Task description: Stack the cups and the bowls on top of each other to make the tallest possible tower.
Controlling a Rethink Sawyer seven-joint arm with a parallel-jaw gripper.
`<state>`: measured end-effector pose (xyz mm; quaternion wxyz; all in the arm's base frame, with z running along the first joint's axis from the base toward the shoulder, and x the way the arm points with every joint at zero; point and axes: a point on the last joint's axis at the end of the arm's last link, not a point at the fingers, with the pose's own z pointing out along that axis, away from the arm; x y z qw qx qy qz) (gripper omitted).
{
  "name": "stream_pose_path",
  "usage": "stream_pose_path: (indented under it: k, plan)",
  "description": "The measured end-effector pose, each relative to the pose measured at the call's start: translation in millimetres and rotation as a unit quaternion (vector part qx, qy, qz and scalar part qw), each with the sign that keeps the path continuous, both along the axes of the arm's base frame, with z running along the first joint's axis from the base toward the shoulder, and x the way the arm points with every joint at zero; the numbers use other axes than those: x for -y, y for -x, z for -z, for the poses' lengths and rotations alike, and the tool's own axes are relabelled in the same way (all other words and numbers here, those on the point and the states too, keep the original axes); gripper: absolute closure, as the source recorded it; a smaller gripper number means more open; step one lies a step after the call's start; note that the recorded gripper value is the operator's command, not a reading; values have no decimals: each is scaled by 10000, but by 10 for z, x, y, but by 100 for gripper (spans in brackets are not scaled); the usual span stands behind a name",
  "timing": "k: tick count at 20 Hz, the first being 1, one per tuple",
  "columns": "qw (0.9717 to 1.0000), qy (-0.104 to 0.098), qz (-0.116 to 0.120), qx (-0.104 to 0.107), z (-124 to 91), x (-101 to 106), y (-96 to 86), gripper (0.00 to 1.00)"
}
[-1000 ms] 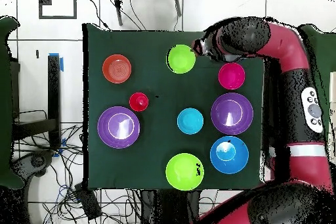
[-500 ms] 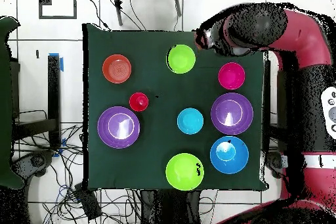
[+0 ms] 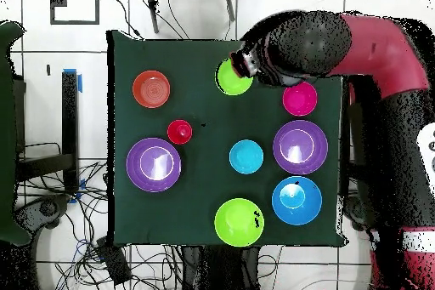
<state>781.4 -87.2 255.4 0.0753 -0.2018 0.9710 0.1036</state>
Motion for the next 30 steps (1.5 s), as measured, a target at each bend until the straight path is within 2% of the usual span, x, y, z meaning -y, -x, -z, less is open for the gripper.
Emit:
stream_pose_path:
  k: [3, 5, 8, 10, 12, 14, 16, 18, 22, 25, 30]
  plan:
    - [9999, 95, -93, 93, -53, -152, 94, 0]
    - [9992, 236, -193, 249, -74, -385, 225, 0]
    - [9983, 355, -217, 420, -40, -688, 370, 0]
    - [9979, 394, -182, 483, -5, -832, 433, 0]
    - [9975, 439, -73, 557, 82, -1109, 556, 0]
    - [9973, 441, -10, 586, 125, -1239, 612, 0]
    - [9971, 406, 157, 622, 249, -1523, 742, 0]
    - [9970, 357, 272, 632, 345, -1698, 831, 0]
    - [9961, 328, 441, 693, 524, -1931, 998, 0]
    - [9954, 344, 504, 744, 650, -1995, 1091, 0]
    - [9940, 434, 553, 839, 914, -1927, 1253, 0]
